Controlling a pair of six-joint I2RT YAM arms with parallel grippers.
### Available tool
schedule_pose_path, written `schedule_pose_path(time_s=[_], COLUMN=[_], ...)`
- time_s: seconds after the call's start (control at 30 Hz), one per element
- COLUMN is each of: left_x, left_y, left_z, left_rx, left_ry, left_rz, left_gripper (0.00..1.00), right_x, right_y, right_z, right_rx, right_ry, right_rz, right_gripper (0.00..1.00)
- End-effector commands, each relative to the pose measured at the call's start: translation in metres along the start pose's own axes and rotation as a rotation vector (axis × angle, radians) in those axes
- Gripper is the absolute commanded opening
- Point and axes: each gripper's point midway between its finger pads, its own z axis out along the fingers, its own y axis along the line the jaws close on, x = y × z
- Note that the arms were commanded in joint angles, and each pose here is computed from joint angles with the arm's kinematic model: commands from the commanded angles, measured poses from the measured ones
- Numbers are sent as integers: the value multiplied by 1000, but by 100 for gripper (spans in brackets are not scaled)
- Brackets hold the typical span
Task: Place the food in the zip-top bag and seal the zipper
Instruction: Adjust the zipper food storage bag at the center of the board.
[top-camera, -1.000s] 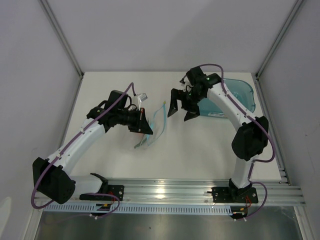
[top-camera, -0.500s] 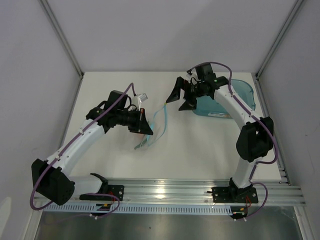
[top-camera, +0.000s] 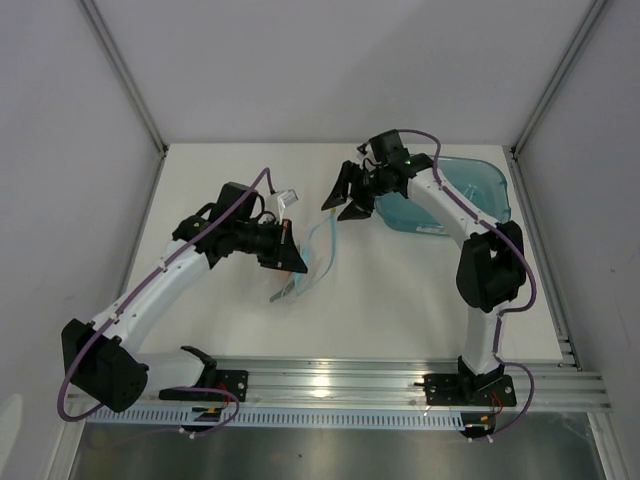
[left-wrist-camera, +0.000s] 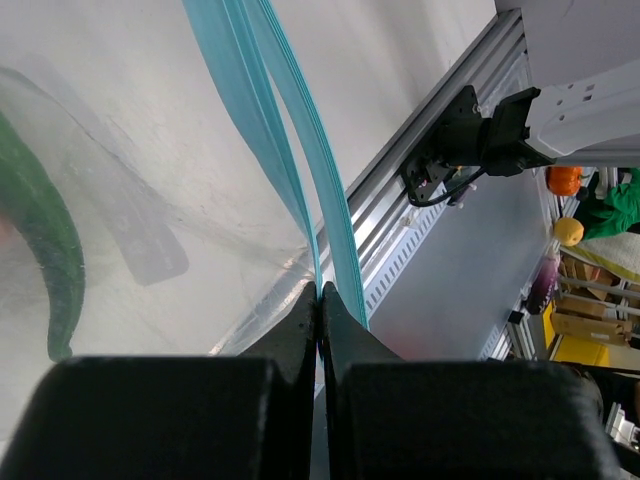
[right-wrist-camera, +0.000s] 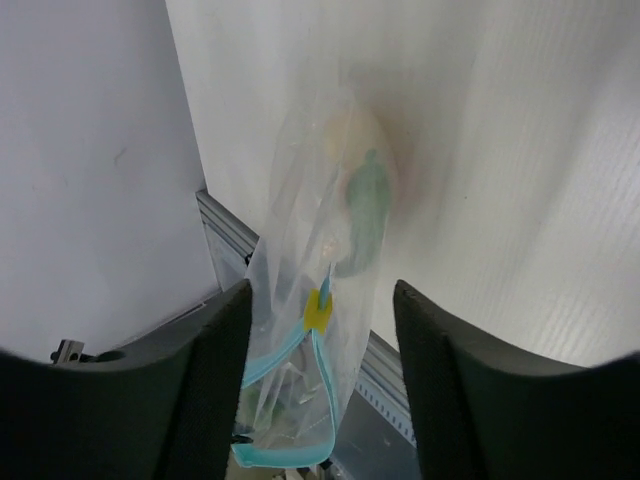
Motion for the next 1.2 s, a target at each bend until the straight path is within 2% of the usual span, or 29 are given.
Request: schedule_pose_path(time_s=[0.0, 0.23, 0.33, 0.37, 0.43, 0.57, 0.7, 0.87, 0.93, 1.0, 1.03, 1.1, 1.17], left_x=[-10, -5, -7, -7, -7, -8, -23, -53, -60, -73, -73, -82, -87], left_y=[-19, -13, -11, -11, -8, -2, -2, -14, -21, -27, -37, -34, -45], left_z=[-12, -11, -11, -12, -11, -14, -27, -49, -49, -51, -46, -41, -29], left_rx=[36, 18, 6, 2, -14, -54, -119, -168, -166, -183, -180, -260, -290], left_ry=[-38, -27, -29, -33, -35, -56, -149, -313, -341, -391, -394, -414, -426], left_rz=[77, 87, 96, 101, 108, 129, 208, 317, 344, 399, 437, 510, 599], left_gripper=[1, 1, 1, 1, 1, 1, 1, 36, 51, 55, 60, 64, 76], right_x=[-2, 10, 12, 13, 13, 14, 13, 17, 21, 24, 25, 26, 22], right_y=[15, 18, 15, 17, 20, 23, 27, 35, 36, 36, 38, 38, 39], right_z=[5, 13, 13, 11, 8, 0, -12, -20, -20, -19, -20, -22, -25], right_rx=[-23, -20, -4, -4, -3, 39, 129, 195, 225, 238, 241, 251, 246], right_ry=[1, 38, 42, 41, 35, 11, -22, -42, -52, -55, -60, -65, -69], right_rz=[12, 29, 47, 48, 57, 71, 71, 79, 76, 84, 83, 84, 89], right_gripper=[57, 44, 23, 11, 4, 1, 0, 0, 0, 0, 0, 0, 0])
